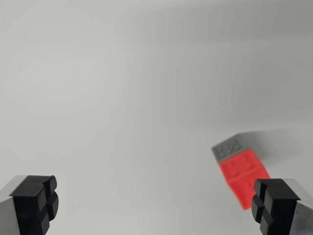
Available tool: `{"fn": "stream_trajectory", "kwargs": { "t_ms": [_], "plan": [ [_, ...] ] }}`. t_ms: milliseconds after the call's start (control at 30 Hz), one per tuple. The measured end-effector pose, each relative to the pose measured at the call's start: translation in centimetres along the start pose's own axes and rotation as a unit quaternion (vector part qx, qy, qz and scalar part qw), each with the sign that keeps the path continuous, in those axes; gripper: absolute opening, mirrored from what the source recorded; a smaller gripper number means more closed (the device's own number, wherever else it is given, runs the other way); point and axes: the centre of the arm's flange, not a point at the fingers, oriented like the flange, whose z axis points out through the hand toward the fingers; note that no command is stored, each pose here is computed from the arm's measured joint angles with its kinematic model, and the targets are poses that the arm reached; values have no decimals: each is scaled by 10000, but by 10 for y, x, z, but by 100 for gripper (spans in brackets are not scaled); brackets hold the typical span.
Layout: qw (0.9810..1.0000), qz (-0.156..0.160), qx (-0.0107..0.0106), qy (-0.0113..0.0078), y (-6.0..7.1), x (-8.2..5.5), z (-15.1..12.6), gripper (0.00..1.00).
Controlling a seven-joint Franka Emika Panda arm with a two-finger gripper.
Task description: Destack cube
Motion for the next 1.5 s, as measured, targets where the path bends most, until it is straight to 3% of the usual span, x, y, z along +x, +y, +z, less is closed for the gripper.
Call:
{"fn": "stream_trajectory", "kwargs": {
  "t_ms": [500,833,1200,1500],
  "plan": [
    [10000,-14,-5,-5,0,0,1,100],
    [9999,-126,-13,-13,7,0,8,100],
    [9992,-397,-4,-5,25,0,20,100],
    [9976,-699,2,1,45,1,35,100]
  ]
}}
